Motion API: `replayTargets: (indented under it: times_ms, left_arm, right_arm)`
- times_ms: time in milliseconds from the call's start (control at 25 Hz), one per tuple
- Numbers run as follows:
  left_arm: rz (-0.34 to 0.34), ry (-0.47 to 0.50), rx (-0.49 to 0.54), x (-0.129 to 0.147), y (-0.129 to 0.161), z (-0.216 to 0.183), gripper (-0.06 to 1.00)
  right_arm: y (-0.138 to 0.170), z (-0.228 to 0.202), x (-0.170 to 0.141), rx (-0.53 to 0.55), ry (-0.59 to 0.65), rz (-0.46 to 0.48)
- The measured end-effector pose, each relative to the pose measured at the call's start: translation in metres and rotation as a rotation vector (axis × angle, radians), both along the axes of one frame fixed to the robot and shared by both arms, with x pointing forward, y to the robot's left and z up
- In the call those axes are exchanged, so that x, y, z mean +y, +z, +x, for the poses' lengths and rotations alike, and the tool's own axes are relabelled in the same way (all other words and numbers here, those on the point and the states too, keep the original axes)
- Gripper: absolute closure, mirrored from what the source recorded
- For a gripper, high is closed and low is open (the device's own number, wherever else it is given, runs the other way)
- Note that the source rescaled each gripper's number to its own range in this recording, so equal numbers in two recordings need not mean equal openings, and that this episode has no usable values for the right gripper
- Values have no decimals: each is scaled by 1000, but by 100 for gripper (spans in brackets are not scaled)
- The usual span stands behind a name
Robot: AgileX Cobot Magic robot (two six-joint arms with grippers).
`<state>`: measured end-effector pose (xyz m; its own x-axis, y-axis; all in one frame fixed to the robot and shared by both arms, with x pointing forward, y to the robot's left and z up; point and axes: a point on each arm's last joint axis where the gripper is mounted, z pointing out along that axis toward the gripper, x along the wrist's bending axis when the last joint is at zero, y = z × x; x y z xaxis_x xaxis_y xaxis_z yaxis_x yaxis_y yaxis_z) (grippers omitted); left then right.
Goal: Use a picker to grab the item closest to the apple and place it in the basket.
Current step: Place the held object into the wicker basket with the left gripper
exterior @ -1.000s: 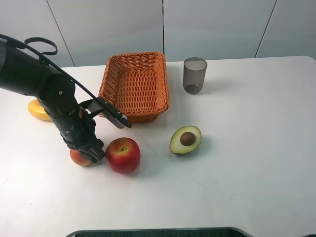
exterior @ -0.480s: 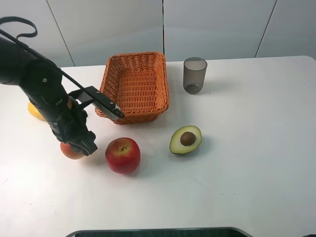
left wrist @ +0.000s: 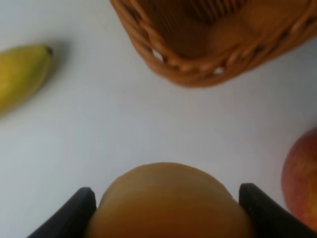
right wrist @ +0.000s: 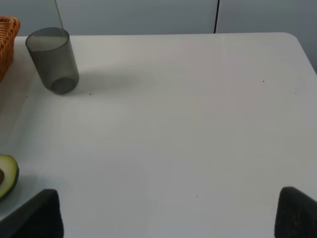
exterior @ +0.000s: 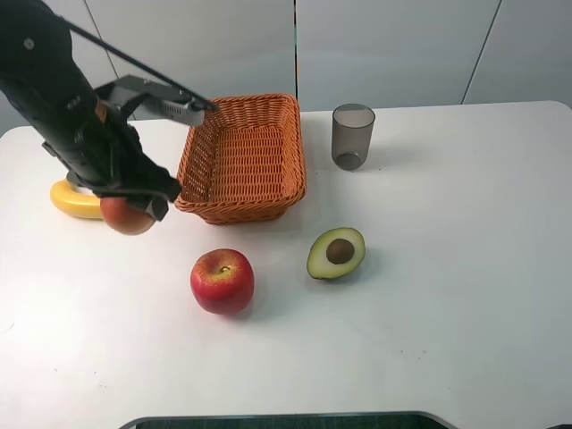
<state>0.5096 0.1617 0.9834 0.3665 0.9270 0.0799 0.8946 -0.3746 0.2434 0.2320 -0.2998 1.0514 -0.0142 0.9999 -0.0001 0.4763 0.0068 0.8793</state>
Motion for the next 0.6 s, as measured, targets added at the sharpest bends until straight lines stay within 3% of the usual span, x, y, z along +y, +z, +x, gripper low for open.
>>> replayTargets:
  times_ms: [320,600]
  left_arm:
    - [-185,155,-180,-18,43,29,19]
    - [-291,220,-254,-39,33,64,19]
  right_arm:
    - [0,0,0,0,0,0]
    - [0,0,0,0,0,0]
